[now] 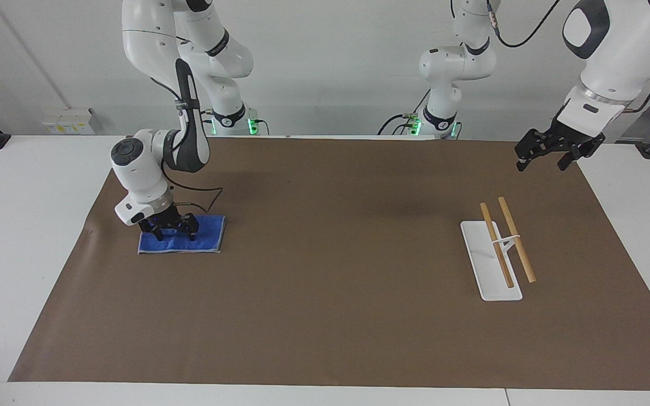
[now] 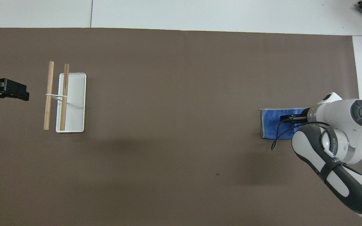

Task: Right arm passes towel to left arm to hang
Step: 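Grasp the blue towel's edge with the right gripper, then lift the towel with the right gripper while the left gripper reaches toward it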

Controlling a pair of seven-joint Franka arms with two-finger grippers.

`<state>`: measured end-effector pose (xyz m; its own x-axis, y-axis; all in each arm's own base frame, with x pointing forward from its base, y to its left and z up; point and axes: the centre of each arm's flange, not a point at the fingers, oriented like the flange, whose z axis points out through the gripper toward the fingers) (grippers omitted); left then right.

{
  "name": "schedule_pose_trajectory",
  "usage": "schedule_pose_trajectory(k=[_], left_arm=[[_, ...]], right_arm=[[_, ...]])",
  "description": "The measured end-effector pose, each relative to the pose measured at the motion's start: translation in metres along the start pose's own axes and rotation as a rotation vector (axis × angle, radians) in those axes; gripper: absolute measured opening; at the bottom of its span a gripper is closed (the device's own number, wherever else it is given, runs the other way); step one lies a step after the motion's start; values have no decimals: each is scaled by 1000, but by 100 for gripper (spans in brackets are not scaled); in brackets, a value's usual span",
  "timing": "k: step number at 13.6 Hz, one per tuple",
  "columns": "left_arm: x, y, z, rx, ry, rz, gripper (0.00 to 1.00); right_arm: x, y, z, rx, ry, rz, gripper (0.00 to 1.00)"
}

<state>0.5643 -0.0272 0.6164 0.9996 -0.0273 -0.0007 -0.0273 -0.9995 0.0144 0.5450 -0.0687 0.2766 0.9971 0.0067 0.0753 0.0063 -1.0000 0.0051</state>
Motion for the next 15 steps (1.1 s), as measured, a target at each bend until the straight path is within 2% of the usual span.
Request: schedule_pose_trajectory(k=[1, 5, 8, 11, 15], left_arm=[[0, 1, 0, 0, 1, 2, 100], [0, 3, 1, 0, 2, 5, 100], [1, 3, 2, 0, 2, 6, 100], [1, 3, 2, 0, 2, 7, 100], [1, 3, 3, 0, 1, 7, 100]], right_arm=[[0, 0, -2, 0, 3, -9, 91], [1, -2, -12, -3, 20, -19, 39], [2, -2, -14, -3, 22, -15, 4], [6, -36, -33, 43, -10, 84, 4], [19, -122, -97, 142, -46, 234, 4]])
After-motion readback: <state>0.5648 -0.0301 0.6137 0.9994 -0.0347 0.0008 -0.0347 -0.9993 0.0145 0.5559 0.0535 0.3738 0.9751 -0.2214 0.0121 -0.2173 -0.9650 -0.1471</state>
